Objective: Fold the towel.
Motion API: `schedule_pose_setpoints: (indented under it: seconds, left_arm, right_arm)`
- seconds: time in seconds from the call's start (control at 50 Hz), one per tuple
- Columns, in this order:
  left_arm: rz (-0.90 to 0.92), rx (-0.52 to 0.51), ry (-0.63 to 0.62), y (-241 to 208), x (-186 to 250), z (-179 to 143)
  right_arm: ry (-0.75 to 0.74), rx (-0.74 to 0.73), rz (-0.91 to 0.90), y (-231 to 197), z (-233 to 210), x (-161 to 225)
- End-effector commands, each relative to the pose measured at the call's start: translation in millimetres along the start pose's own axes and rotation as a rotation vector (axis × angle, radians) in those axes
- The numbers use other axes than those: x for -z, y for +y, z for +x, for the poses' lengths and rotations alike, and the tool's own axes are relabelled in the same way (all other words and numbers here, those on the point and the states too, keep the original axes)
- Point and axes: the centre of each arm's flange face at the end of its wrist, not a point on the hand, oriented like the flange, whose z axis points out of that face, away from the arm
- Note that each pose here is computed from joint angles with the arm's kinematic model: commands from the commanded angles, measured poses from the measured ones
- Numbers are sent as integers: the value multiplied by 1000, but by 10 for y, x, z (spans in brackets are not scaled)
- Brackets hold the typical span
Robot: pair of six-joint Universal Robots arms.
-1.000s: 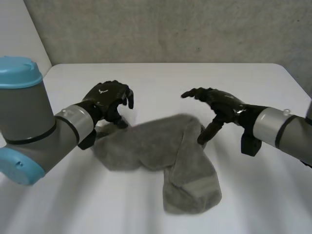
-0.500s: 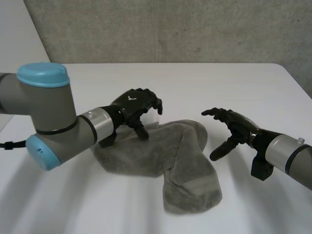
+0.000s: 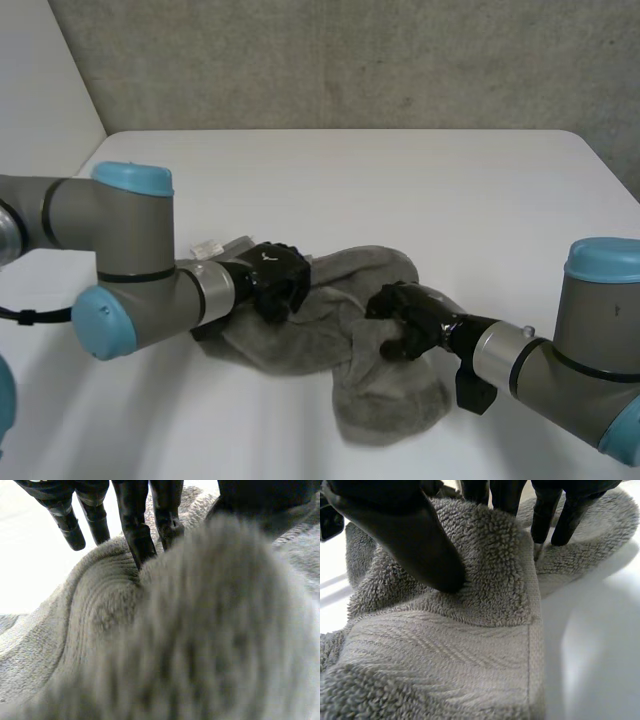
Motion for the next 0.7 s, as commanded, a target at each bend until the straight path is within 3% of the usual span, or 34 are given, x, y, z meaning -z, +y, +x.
schedule_pose_setpoints:
  seconds: [0.02, 0.2, 0.24, 0.3, 0.34, 0.36, 0.4, 0.46, 0.5, 0.6, 0.7]
  left_arm:
    - [-23, 26, -53, -92, 301, -49]
    - [42, 16, -93, -249, 359, -152]
    - [88, -3, -108, -328, 320, -196]
    - [202, -41, -169, -509, 202, -347]
    - [371, -45, -280, -899, 224, -501]
    - [372, -45, -281, -901, 225, -502]
    - [571, 5, -383, -1349, 440, -629]
    - [686, 33, -410, -1588, 628, -649]
    - [881, 67, -400, -1939, 1009, -603]
    - [1026, 90, -367, -2082, 1451, -454]
    - [997, 75, -285, -1833, 1525, -205]
  right_arm:
    - [-119, 118, -4, -152, -114, 39]
    - [-157, 321, -32, -556, -228, 42]
    - [-142, 447, 3, -795, -207, -103]
    - [-129, 512, 47, -1020, -208, -135]
    - [-84, 679, 185, -1559, -310, -98]
    - [-83, 680, 186, -1562, -311, -98]
    - [13, 843, 384, -2127, -460, 54]
    - [51, 900, 484, -2354, -552, 164]
    - [79, 990, 660, -2633, -772, 416]
    - [39, 1060, 791, -2587, -955, 632]
    - [-58, 1094, 758, -2242, -1003, 697]
